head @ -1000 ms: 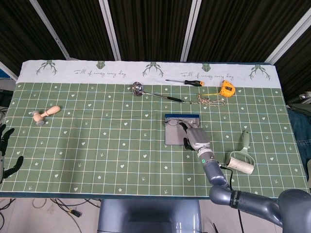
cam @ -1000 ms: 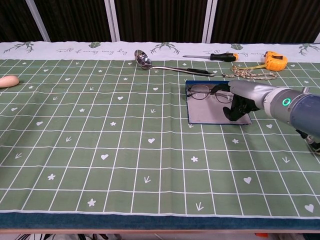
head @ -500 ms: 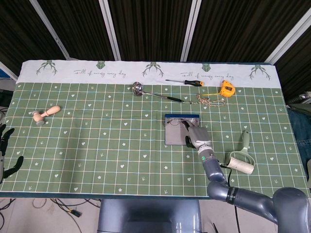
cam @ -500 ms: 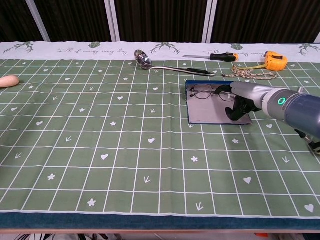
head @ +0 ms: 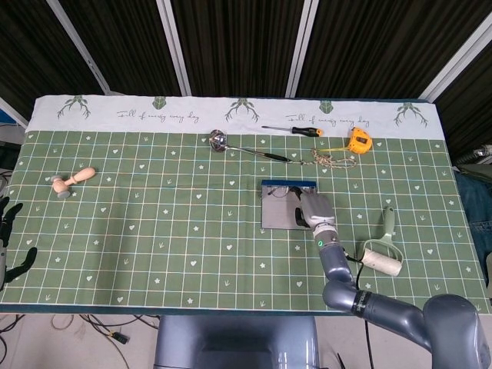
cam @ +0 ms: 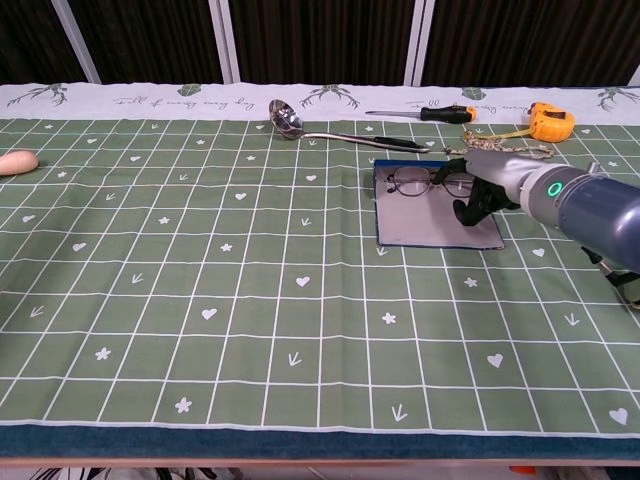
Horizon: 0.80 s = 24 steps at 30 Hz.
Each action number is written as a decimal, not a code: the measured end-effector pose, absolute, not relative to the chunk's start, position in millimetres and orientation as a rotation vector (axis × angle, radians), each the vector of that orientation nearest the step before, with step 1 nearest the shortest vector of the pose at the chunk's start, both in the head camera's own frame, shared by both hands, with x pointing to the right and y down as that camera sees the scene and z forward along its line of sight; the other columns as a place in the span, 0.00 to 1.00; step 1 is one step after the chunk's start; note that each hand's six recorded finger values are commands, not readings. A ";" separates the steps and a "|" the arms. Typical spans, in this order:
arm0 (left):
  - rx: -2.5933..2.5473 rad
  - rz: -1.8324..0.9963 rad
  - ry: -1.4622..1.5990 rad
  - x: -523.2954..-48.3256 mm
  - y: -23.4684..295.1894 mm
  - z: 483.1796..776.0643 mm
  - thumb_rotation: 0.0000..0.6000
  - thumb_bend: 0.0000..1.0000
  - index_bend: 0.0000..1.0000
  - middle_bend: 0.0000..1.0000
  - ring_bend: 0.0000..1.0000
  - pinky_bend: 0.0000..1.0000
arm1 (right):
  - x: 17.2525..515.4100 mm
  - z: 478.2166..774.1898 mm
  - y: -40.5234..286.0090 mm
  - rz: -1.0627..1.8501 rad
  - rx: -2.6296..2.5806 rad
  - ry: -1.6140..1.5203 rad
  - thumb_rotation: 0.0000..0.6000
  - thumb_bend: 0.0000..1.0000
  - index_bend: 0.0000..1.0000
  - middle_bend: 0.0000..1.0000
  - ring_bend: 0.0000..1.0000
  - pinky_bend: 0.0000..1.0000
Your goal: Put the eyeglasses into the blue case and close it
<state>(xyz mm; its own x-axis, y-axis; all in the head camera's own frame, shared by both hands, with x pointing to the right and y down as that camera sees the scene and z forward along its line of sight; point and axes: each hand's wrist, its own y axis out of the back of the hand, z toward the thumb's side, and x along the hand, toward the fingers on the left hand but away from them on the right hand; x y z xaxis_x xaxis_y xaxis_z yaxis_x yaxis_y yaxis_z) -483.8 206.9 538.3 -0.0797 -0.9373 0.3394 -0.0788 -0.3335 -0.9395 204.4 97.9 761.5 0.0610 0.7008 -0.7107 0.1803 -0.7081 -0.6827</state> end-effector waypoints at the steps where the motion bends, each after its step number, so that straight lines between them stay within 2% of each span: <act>1: -1.465 -1.502 1.144 -483.9 206.9 538.3 1.00 0.31 0.09 0.00 0.00 0.00 | 204.3 761.2 97.7 1.686 -1.931 -0.879 1.00 0.72 0.09 1.00 1.00 1.00; 3: -1.464 -1.503 1.143 -484.1 207.1 538.5 1.00 0.31 0.09 0.00 0.00 0.00 | 203.7 760.3 97.9 1.683 -1.933 -0.880 1.00 0.70 0.08 0.99 1.00 1.00; 6: -1.463 -1.505 1.141 -484.5 207.5 538.8 1.00 0.31 0.09 0.00 0.00 0.00 | 201.9 757.2 99.0 1.671 -1.943 -0.884 1.00 0.60 0.07 0.92 0.99 1.00; 9: -1.463 -1.508 1.141 -484.6 207.6 539.1 1.00 0.31 0.09 0.00 0.00 0.00 | 198.7 750.8 100.8 1.644 -1.959 -0.887 1.00 0.43 0.07 0.77 0.88 0.98; 13: -1.463 -1.513 1.136 -484.6 207.9 539.7 1.00 0.31 0.09 0.00 0.00 0.00 | 195.5 736.3 104.7 1.577 -1.960 -0.879 1.00 0.24 0.07 0.59 0.71 0.84; 16: -1.462 -1.518 1.132 -484.8 208.2 540.3 1.00 0.31 0.09 0.00 0.00 0.00 | 197.3 726.1 109.8 1.524 -1.925 -0.867 1.00 0.18 0.08 0.54 0.65 0.79; 24: -1.458 -1.518 1.130 -484.7 208.9 540.4 1.00 0.31 0.09 0.00 0.00 0.00 | 213.4 717.1 137.5 1.417 -1.770 -0.849 1.00 0.15 0.08 0.47 0.59 0.74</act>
